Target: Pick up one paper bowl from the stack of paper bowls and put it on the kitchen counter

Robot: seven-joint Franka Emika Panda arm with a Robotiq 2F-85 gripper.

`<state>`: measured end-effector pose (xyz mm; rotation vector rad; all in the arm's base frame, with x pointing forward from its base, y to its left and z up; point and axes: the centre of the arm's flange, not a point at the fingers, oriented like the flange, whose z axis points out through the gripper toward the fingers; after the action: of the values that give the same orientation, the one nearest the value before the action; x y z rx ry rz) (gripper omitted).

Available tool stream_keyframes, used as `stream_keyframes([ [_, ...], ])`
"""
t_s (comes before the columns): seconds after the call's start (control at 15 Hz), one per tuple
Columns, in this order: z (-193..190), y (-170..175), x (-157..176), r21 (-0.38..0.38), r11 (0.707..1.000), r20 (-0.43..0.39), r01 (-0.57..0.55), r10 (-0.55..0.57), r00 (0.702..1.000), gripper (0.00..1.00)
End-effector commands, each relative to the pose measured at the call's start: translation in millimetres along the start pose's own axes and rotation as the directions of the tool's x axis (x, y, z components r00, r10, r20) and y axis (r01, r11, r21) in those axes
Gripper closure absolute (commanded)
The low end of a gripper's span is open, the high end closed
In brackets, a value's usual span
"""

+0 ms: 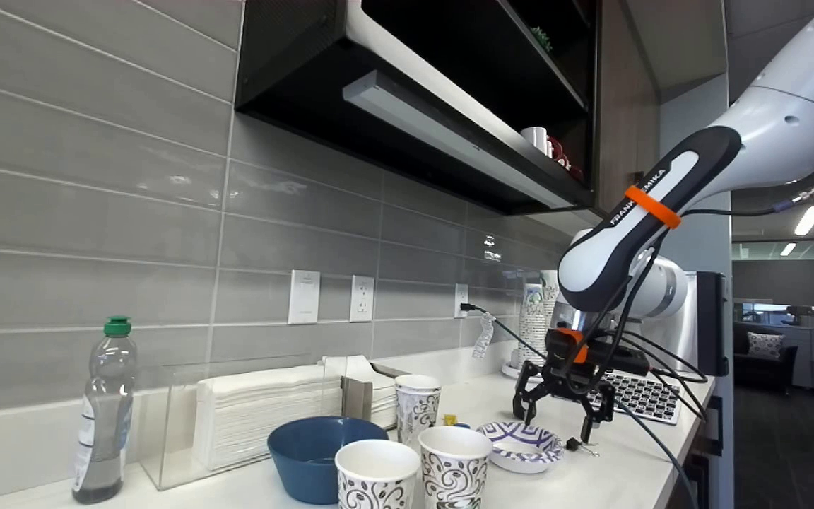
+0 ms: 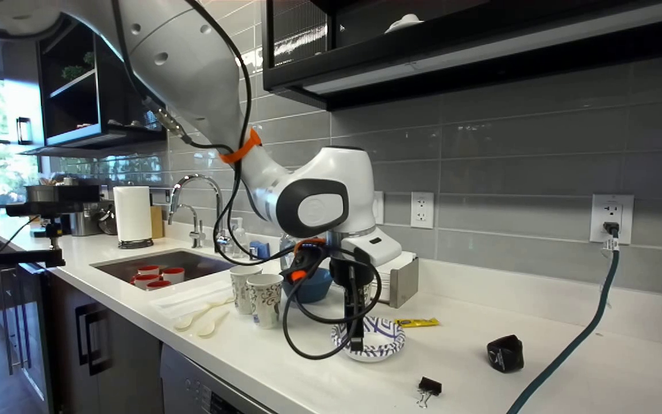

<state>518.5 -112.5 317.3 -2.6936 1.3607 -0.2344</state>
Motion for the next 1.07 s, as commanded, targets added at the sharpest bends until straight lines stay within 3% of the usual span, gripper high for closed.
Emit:
stream_keyframes([
  [0.0, 8.3, -3.0, -3.5, 0.0, 0.999, -0.006, -0.049, 0.049, 0.999, 0.02],
  [0.13, 9.8, -3.5, -2.6, -0.001, 0.998, -0.005, -0.058, 0.058, 0.998, 0.27],
  [0.8, 9.0, -0.6, 1.5, -0.012, 0.996, -0.015, -0.083, 0.083, 0.996, 0.98],
  [1.0, 7.6, 1.8, 4.0, -0.012, 0.996, -0.016, -0.091, 0.091, 0.996, 1.0],
])
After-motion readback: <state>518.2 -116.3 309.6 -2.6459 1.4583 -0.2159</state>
